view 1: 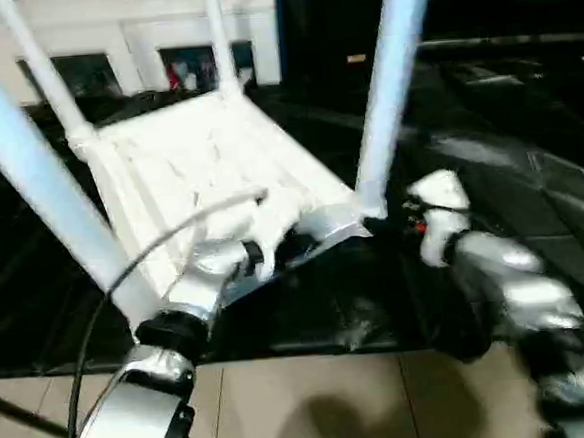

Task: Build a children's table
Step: Rotate leg to tighten

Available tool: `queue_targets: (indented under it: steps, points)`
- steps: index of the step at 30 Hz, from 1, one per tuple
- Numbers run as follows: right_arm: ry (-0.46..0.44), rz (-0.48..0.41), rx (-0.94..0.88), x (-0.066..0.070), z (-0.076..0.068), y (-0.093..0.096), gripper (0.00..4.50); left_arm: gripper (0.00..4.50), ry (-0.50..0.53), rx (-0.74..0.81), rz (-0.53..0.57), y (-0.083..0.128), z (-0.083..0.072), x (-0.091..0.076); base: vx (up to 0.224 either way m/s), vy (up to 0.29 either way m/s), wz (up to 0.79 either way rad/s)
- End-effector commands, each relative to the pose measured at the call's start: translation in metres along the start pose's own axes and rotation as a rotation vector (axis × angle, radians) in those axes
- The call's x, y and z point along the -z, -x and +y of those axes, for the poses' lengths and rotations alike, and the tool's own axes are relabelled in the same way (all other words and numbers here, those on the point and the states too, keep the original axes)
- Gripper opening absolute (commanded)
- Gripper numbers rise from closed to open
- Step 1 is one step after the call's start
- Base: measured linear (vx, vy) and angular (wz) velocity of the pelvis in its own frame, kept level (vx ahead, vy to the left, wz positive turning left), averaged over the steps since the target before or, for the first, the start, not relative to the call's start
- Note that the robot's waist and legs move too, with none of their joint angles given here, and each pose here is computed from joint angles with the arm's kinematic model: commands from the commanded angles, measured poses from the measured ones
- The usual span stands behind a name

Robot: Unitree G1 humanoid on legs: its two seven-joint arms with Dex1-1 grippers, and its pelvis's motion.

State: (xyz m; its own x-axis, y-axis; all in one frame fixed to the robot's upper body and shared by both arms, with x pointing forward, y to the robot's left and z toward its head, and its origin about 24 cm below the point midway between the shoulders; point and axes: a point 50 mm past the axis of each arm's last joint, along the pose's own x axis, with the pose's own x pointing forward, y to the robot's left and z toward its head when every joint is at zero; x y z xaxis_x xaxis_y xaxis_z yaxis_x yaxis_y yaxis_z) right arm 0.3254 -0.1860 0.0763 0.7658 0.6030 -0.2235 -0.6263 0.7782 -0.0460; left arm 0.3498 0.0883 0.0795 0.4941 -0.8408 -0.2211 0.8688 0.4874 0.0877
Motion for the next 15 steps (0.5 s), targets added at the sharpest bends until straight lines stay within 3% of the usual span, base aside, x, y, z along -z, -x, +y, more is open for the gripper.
queue_targets:
  steps: [1,5,9,13,15]
  points:
    - [0.010,-0.012,-0.065,-0.005,0.005,0.005,3.13,0.91,-0.005,0.015,-0.047,0.006,0.001,-0.009,0.000,0.000,0.00]
    - [0.049,0.025,-0.184,-0.003,0.021,0.013,3.13,1.16,0.009,0.144,-0.003,0.027,-0.018,-0.006,0.000,0.000,0.00]
    - [0.028,0.010,-0.243,-0.006,0.036,0.010,3.13,1.55,0.069,0.225,0.025,0.040,-0.036,0.000,0.000,0.000,0.00]
    - [-0.002,-0.013,-0.222,-0.007,0.048,-0.005,3.13,1.83,0.126,0.238,0.066,0.051,-0.056,0.012,0.000,0.000,0.00]
    - [-0.023,-0.031,-0.187,-0.008,0.050,-0.012,2.85,2.02,0.126,0.202,0.074,0.052,-0.059,0.016,0.000,0.000,0.00]
